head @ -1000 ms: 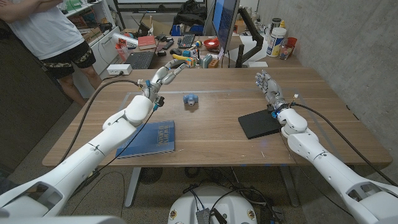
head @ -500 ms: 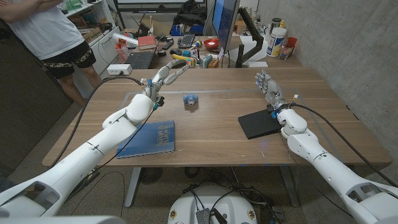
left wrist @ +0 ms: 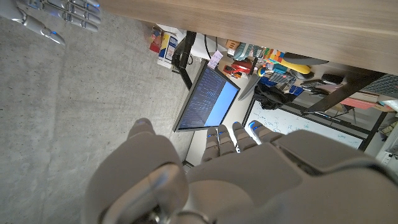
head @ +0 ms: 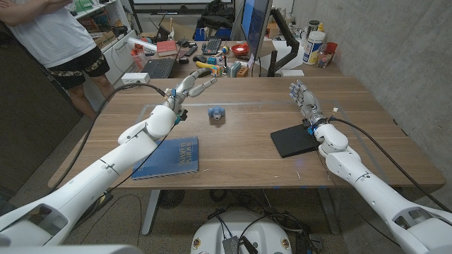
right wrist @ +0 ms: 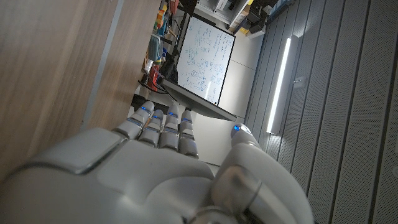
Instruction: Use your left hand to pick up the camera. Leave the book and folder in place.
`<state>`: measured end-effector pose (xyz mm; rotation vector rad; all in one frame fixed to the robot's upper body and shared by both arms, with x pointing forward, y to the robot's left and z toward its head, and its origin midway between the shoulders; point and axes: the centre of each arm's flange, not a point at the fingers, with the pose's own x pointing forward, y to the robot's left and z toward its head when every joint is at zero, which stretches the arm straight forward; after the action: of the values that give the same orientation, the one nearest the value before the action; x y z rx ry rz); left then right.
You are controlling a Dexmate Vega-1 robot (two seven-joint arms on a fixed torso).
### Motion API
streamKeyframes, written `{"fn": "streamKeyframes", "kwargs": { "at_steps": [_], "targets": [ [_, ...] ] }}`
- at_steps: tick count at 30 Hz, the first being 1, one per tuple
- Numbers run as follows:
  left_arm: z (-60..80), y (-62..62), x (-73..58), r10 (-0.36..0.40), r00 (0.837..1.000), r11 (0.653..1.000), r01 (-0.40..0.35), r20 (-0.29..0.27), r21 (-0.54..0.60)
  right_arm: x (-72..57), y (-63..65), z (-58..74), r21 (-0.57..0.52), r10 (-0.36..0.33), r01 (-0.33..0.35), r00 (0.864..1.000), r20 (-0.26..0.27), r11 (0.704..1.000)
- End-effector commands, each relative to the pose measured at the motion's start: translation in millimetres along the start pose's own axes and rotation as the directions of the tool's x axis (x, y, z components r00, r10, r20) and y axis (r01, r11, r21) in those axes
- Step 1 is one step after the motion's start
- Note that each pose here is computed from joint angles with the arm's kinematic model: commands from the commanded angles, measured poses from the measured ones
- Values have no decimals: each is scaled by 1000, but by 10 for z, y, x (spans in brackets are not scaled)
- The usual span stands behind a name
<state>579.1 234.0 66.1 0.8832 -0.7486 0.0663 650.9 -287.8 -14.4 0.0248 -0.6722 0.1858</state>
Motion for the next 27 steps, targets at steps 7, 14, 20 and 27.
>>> {"fn": "streamKeyframes", "kwargs": {
  "at_steps": [7,14,20,27],
  "targets": [
    [52,-23,68,0,1000,997,0,4,72,36,-9,0,0,-3,3,1000,3,1000],
    [56,-29,69,0,1000,995,0,1,100,46,2,2,-3,0,0,1000,2,1000],
    [74,-41,80,1,1000,993,-2,1,120,57,2,11,-1,2,-2,1000,5,1000],
    [92,-68,102,-5,1000,991,5,0,134,71,-16,8,0,-2,2,1000,8,1000]
  ]
}}
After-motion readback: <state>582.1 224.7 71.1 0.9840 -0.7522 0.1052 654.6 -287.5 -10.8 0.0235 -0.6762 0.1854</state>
